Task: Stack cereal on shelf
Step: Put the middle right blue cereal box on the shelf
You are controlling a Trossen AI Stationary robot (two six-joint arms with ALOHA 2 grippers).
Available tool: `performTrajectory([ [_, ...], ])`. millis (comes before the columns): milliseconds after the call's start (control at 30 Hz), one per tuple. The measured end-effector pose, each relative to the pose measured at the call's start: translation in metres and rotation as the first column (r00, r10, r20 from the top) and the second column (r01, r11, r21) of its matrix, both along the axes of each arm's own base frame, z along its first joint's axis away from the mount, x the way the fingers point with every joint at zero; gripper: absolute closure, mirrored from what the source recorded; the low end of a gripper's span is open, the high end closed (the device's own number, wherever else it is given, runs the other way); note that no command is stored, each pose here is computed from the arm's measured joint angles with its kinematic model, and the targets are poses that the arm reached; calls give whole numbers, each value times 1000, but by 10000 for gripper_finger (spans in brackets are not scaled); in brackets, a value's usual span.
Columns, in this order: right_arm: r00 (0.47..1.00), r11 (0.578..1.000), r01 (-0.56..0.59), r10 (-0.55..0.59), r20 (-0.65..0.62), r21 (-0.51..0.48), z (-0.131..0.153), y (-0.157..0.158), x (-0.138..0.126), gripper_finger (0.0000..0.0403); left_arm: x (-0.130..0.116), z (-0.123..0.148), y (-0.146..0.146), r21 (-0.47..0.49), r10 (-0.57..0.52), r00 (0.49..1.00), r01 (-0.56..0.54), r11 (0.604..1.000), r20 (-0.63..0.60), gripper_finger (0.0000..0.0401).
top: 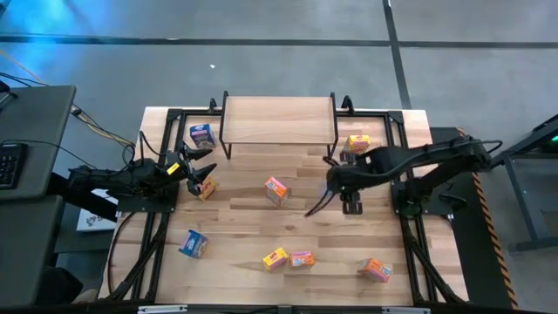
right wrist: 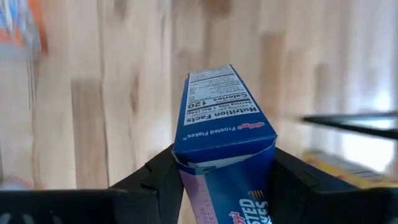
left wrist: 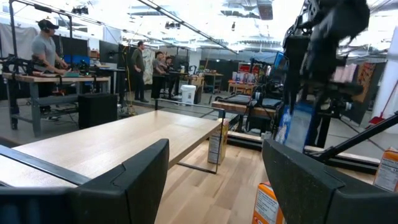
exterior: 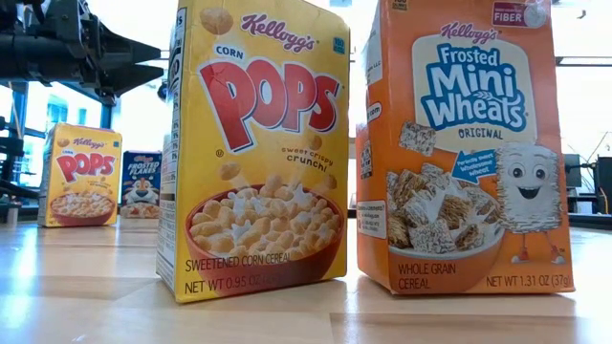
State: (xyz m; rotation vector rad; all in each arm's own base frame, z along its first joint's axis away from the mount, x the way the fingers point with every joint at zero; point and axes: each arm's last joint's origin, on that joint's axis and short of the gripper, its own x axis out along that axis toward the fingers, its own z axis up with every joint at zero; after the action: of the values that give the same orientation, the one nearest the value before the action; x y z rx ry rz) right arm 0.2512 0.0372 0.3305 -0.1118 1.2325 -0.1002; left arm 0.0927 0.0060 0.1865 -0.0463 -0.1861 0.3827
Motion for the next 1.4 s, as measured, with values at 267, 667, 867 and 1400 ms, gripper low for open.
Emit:
performTrajectory([
  [267, 978, 992, 47, -21, 206, -119, 60, -23, 3, 233, 0, 0, 0, 53, 11, 1000, -10, 999, -21, 151],
  [667, 916, 937, 45, 99, 388, -345, 116, -75, 2, 233, 0, 0, 0, 55, 11, 1000, -10, 998, -22, 151],
  [867, 899, 894, 116, 92, 429, -433, 129, -107, 0, 233, 0, 0, 0, 55, 11, 1000, -10, 998, -22, 151],
  [1400, 823, 816, 308, 29, 567, -488, 146, -179, -17, 233, 0, 0, 0, 55, 11, 1000, -10, 998, -22, 151],
])
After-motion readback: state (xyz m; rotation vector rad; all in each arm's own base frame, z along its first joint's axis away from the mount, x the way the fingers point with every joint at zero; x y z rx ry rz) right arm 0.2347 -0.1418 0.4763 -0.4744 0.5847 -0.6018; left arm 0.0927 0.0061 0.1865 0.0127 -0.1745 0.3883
